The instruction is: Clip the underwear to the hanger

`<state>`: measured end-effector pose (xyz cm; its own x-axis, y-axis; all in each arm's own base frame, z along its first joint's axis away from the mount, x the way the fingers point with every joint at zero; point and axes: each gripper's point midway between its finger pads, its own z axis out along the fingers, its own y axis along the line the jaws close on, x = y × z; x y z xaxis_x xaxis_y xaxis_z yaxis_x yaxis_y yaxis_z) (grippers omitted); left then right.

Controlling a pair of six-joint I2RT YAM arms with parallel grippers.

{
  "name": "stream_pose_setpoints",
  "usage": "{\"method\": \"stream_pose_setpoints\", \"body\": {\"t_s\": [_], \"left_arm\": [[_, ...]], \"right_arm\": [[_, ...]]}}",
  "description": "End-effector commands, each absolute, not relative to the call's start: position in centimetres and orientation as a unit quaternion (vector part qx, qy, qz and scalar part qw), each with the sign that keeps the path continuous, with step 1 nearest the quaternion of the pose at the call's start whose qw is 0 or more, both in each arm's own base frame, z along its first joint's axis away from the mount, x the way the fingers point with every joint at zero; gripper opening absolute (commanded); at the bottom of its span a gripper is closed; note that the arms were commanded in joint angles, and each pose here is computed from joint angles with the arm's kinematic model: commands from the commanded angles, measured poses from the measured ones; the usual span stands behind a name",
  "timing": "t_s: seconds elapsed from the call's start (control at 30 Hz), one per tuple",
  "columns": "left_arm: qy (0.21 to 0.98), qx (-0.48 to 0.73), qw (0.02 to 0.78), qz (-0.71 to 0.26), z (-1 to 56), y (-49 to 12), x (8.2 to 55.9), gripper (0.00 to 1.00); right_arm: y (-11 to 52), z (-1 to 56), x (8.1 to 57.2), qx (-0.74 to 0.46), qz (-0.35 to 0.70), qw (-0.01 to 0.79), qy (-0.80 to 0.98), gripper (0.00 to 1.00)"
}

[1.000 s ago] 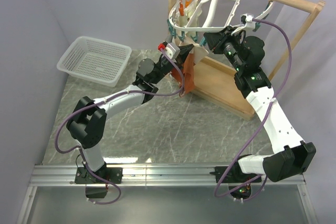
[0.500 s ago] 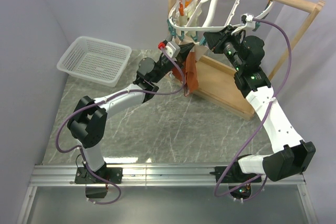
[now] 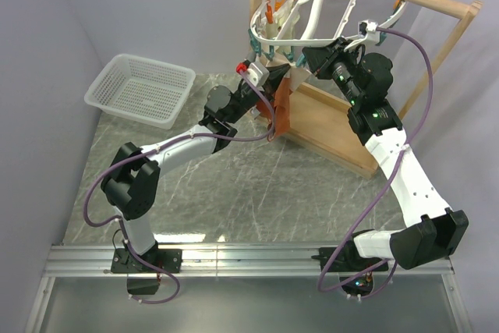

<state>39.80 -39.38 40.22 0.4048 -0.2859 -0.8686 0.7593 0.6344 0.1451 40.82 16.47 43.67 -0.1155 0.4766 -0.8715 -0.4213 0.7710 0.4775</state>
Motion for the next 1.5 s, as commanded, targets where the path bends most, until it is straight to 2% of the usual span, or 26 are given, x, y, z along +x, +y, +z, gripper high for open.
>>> {"method": "stream_pose_setpoints", "body": {"t_s": [0.0,1.2,1.47], "left_arm": [[0.398,0.264,0.806,-0.350,43.3,-39.8,38.7,0.00],[0.380,0.263,0.806,-0.370,44.4,-40.8,38.0,0.00],[0.379,0.262,0.809,-0.366,44.4,-40.8,38.2,0.00]], "right_arm": [[20.0,42.3,40.1,-0.006,0.412,0.606,0.681,0.00],[20.4,42.0,39.9,-0.013,0.421,0.597,0.683,0.00],[20.6,42.1,40.1,-0.017,0.421,0.595,0.684,0.09]]}}
